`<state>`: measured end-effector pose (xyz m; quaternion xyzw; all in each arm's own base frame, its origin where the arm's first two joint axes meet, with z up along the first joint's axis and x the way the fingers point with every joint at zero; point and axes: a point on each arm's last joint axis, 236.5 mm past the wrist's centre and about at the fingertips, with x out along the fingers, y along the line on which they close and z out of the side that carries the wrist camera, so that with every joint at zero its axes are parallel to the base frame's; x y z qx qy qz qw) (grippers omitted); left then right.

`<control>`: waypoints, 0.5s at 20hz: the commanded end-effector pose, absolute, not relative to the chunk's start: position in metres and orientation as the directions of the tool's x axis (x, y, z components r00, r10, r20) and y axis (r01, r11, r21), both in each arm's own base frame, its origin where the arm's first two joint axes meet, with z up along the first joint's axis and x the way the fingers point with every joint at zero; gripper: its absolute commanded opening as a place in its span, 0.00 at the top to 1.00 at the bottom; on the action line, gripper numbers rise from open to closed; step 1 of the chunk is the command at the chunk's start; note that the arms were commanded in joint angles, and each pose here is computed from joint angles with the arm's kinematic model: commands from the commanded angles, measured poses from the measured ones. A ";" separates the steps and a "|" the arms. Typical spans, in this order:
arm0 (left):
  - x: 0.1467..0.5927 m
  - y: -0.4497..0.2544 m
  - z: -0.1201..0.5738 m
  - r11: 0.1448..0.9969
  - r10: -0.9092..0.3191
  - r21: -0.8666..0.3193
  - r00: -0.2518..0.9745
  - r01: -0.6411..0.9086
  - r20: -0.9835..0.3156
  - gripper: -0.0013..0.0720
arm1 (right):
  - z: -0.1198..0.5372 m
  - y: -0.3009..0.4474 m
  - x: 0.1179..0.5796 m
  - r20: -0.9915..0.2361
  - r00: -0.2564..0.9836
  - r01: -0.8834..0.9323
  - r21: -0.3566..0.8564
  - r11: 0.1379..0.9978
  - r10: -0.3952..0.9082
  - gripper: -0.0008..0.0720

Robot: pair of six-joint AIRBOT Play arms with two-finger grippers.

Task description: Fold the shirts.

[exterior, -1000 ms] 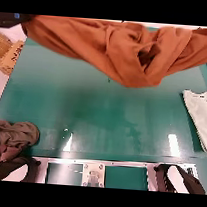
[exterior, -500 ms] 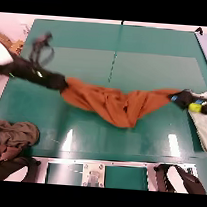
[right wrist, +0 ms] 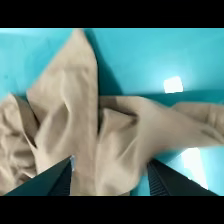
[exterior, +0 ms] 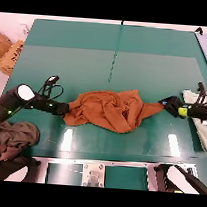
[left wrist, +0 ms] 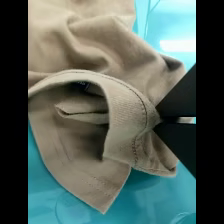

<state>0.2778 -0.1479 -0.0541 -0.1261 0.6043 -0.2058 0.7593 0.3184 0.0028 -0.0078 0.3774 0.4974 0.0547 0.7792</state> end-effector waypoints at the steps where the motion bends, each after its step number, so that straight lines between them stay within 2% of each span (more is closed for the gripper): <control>1: 0.277 -0.144 -0.062 0.892 -0.448 -0.423 0.191 0.159 -0.873 0.95 | 0.027 -0.007 0.320 -0.734 0.480 0.302 0.652 0.695 0.480 0.27; 3: 0.276 -0.142 -0.062 0.894 -0.443 -0.416 0.189 0.163 -0.877 0.95 | 0.046 0.013 0.315 -0.707 0.470 0.241 0.679 0.694 0.529 0.27; 5: 0.276 -0.142 -0.063 0.895 -0.441 -0.415 0.190 0.163 -0.877 0.95 | 0.042 0.052 0.303 -0.707 0.401 0.170 0.682 0.711 0.582 0.27; 7: 0.277 -0.142 -0.063 0.895 -0.440 -0.414 0.190 0.163 -0.877 0.95 | 0.018 0.105 0.285 -0.714 0.290 0.106 0.686 0.720 0.637 0.27; 10: 0.277 -0.142 -0.062 0.895 -0.441 -0.415 0.190 0.163 -0.877 0.95 | -0.027 0.172 0.276 -0.747 0.185 0.012 0.651 0.759 0.638 0.27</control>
